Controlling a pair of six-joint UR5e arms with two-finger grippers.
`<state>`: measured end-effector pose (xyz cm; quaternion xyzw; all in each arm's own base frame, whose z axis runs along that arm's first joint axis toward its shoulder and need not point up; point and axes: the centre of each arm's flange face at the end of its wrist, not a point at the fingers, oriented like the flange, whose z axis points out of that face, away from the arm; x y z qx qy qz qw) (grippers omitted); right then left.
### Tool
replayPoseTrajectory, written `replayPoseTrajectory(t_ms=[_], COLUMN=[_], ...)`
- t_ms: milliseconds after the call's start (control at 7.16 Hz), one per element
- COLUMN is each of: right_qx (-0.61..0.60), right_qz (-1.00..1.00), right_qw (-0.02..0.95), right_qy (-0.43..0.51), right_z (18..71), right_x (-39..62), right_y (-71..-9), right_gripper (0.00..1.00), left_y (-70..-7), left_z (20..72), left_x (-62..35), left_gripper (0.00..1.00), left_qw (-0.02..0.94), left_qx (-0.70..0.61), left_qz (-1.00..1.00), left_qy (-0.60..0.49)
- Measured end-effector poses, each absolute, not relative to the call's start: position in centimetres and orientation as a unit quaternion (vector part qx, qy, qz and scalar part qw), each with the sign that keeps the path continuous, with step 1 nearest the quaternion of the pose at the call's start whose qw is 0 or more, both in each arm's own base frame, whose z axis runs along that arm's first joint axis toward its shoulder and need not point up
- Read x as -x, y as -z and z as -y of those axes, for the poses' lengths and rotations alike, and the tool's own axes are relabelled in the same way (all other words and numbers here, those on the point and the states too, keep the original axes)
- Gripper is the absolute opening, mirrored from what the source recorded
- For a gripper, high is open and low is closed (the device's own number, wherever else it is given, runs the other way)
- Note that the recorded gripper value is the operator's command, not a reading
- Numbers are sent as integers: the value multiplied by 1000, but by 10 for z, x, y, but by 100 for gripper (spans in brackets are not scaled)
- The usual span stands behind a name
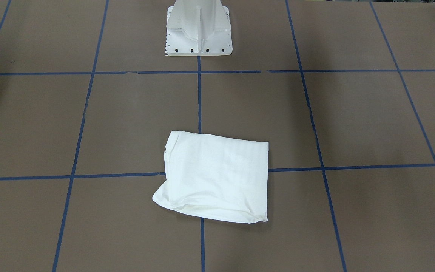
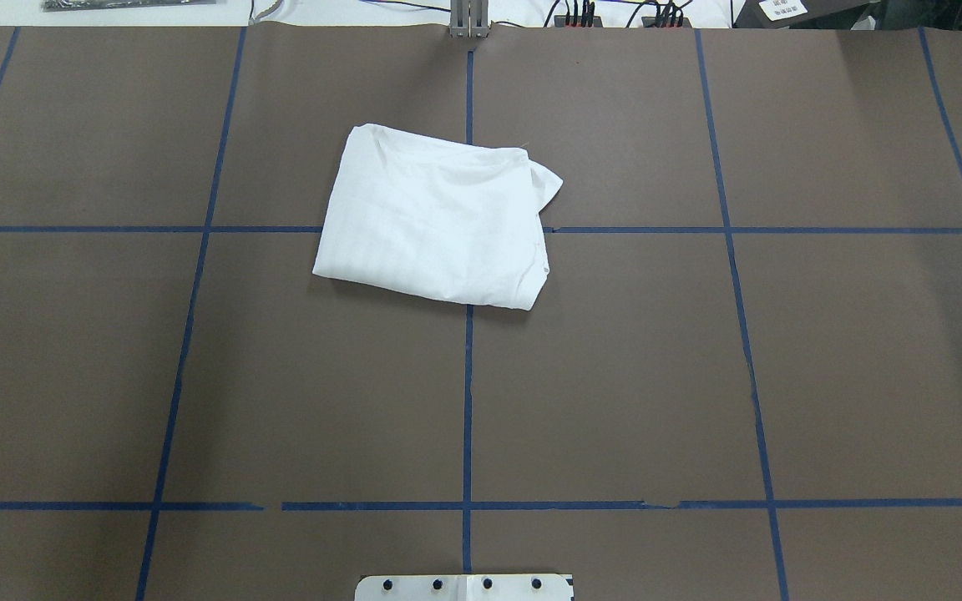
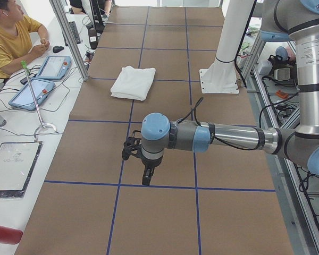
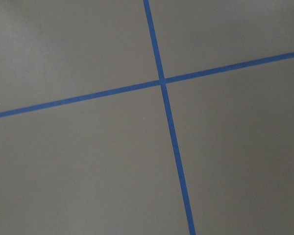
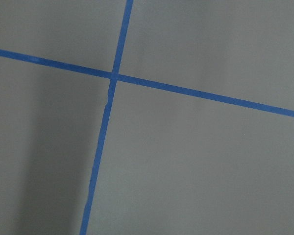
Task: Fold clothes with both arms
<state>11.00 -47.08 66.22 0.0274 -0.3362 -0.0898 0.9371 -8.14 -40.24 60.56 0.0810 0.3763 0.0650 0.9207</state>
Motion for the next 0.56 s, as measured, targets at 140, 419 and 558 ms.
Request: replayPoseTrajectory(t_ms=[140,419,558], right_qx=[-26,-26,-25], right_qz=[336,336,336], right_qw=[937,937,937], right_qy=[89,90,90], right_z=[469,468,467], right_x=[-110,-110,-110], right_y=[-663,-664,-666], right_gripper=[100,100,100], left_y=[-606,-609,-612], left_z=[399,398,398], left_x=[81,82,81], left_gripper=[100,100,100], left_qw=[920,920,920], left_qx=[-80,-80,-78], left_qz=[-379,-378,-378], left_qy=[-63,-62,-62])
